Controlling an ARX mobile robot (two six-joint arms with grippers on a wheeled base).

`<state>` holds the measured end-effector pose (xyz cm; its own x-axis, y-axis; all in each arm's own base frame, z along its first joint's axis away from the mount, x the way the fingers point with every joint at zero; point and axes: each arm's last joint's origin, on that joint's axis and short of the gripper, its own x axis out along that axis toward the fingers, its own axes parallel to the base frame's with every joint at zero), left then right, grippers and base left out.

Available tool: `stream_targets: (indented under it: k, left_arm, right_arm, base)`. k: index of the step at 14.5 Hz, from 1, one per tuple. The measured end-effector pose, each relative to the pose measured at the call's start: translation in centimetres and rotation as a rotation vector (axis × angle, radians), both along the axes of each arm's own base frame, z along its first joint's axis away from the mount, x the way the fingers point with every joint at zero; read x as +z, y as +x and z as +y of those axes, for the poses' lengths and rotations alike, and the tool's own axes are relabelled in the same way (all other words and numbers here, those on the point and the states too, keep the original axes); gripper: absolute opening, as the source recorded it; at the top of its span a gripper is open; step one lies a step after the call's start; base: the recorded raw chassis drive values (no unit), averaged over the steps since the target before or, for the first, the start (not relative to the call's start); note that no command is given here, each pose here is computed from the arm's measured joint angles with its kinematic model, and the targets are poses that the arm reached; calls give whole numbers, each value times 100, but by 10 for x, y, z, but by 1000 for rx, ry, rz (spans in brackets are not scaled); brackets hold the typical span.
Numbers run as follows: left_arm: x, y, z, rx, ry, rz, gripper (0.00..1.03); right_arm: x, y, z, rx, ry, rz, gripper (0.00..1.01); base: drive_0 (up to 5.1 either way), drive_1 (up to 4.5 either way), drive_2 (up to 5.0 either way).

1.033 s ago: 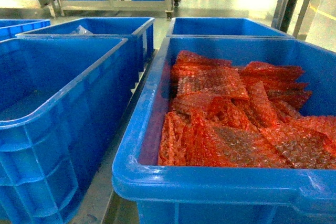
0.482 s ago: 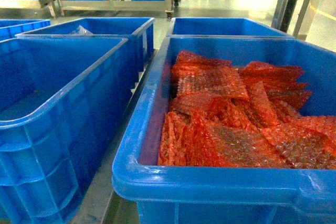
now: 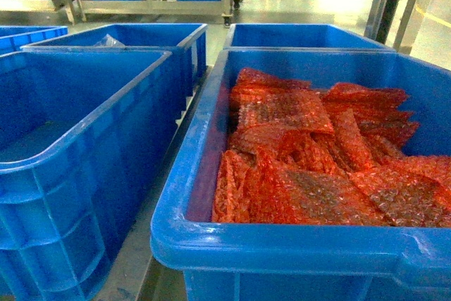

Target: Pick blue part to blue bin on bottom shelf

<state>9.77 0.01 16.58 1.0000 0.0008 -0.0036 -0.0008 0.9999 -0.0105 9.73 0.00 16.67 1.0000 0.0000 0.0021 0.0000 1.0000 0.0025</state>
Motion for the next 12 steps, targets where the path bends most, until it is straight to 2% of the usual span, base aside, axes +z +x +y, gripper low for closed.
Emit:
stream_targets:
  k: [12]
  left_arm:
    - [0,0,0,0,0,0,98]
  right_arm:
    - [0,0,0,0,0,0,98]
  base:
    - [0,0,0]
